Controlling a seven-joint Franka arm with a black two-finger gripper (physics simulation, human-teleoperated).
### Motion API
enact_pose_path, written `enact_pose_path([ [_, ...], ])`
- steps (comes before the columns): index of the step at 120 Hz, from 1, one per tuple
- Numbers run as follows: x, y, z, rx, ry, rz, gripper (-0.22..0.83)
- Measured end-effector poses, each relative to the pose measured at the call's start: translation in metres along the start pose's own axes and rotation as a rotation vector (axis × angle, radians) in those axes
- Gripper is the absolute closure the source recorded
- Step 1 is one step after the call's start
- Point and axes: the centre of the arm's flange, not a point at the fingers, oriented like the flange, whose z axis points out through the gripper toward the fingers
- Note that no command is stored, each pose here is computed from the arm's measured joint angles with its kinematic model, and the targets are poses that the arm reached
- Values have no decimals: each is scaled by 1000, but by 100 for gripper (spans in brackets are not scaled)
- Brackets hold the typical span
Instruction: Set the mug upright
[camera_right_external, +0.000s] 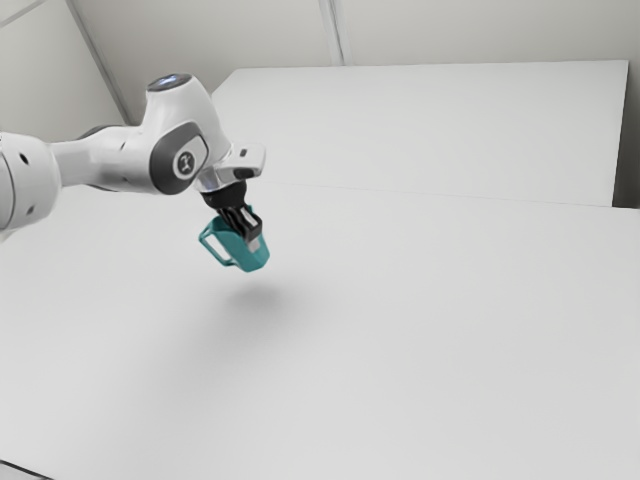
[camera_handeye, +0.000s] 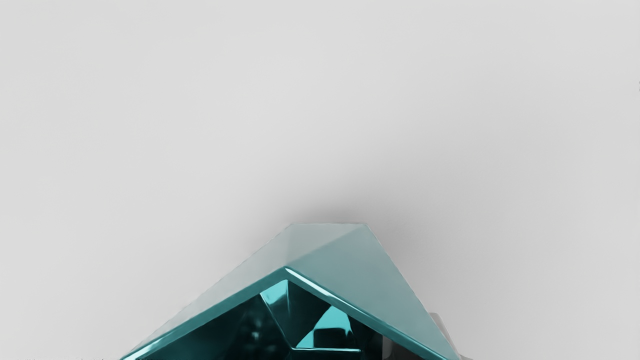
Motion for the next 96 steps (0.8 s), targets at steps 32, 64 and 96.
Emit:
enact_pose_path([
  [32,-21,46,17,56,-66,-91,76],
  [64,-31,69,32,77,-60,-177,77],
  [96,-49,62,50,92,-38,-286,77],
])
